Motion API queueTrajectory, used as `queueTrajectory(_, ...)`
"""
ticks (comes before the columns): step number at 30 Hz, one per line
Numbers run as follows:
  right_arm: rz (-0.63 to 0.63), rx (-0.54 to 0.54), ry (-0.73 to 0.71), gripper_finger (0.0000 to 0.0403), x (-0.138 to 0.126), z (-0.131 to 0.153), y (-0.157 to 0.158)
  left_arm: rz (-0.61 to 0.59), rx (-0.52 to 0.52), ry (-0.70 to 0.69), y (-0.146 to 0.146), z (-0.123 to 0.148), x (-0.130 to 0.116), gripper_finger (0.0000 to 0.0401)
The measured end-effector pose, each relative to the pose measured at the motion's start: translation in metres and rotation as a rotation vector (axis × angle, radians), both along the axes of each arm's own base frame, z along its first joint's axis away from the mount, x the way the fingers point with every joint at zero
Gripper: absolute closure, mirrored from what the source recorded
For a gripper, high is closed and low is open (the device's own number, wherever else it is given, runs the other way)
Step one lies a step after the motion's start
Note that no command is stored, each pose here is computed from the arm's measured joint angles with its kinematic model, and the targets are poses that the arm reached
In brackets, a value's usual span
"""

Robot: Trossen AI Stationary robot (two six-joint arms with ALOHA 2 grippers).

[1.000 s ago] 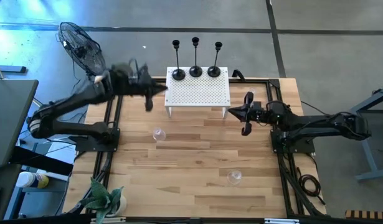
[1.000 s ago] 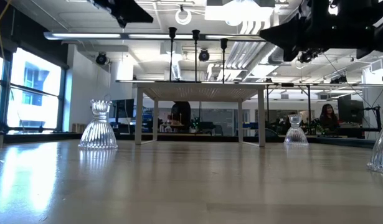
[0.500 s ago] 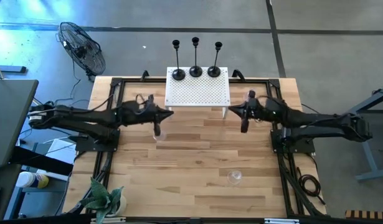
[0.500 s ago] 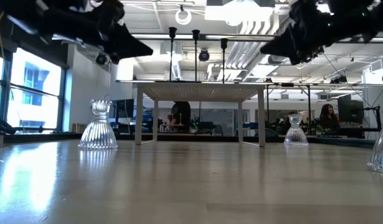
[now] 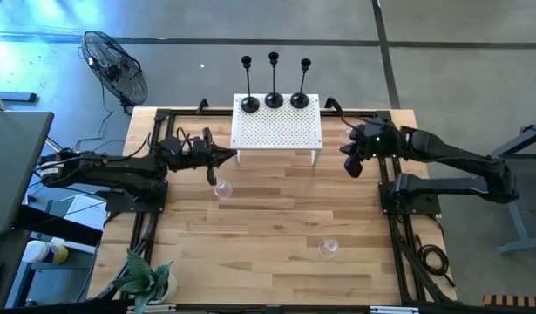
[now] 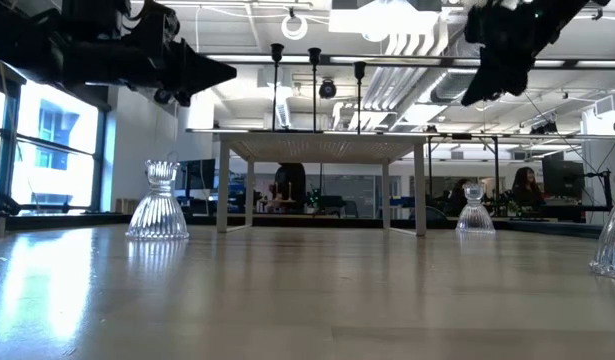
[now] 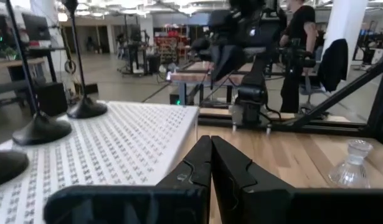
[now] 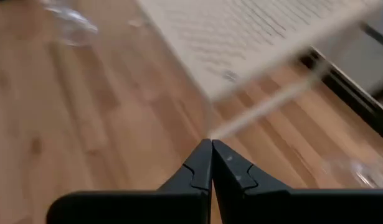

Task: Pick & Place candle stick holders
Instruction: Put the top transparent glass candle holder aligned with the black candle holder on the shelf

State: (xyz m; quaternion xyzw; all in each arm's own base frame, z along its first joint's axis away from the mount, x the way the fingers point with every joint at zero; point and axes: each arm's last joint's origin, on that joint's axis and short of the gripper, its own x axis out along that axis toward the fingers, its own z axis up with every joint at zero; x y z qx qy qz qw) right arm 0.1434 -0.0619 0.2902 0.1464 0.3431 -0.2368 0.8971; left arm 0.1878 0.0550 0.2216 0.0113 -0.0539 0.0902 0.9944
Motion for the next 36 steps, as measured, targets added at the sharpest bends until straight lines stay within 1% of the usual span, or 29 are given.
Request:
queueTrajectory(4, -0.164, 0.023, 0.022, 0.0403, -0.009, -0.003, -0.016, 0.002, 0.057, 0.002, -0.001, 0.001, 0.0, 0.04)
queueTrajectory(8, -0.429, 0.041, 0.038, 0.0403, -0.013, -0.008, -0.036, 0.008, 0.109, 0.011, -0.001, 0.001, 0.0, 0.04)
queueTrajectory(10, -0.511, 0.067, 0.039, 0.0399, -0.013, -0.012, -0.047, 0.009, 0.119, 0.014, -0.001, 0.001, 0.0, 0.04)
queueTrajectory(13, -0.528, 0.123, 0.045, 0.0376, -0.01, -0.019, -0.062, 0.011, 0.134, 0.017, -0.001, 0.001, 0.0, 0.04)
queueTrajectory(15, -0.544, 0.135, 0.08, 0.0349, -0.008, -0.026, -0.07, 0.013, 0.138, 0.017, 0.0, 0.001, 0.0, 0.04)
queueTrajectory(21, -0.667, 0.151, 0.197, 0.0244, -0.008, -0.047, -0.095, 0.016, 0.151, 0.025, 0.0, 0.0, 0.0, 0.04)
queueTrajectory(24, -0.703, 0.162, 0.198, 0.0194, -0.005, -0.055, -0.107, 0.015, 0.146, 0.046, 0.0, -0.002, 0.0, 0.04)
queueTrajectory(27, -0.74, 0.137, 0.22, 0.0153, -0.002, -0.062, -0.116, 0.017, 0.163, 0.057, 0.0, -0.003, 0.0, 0.04)
queueTrajectory(29, -0.769, 0.106, 0.262, 0.0134, -0.001, -0.067, -0.122, 0.018, 0.178, 0.061, 0.0, -0.003, 0.0, 0.04)
queueTrajectory(31, -0.782, 0.099, 0.297, 0.0121, -0.001, -0.073, -0.126, 0.023, 0.201, 0.051, 0.0, -0.001, 0.0, 0.04)
queueTrajectory(36, -0.768, 0.14, 0.317, 0.0116, 0.004, -0.087, -0.136, 0.029, 0.228, 0.044, 0.0, 0.0, 0.0, 0.04)
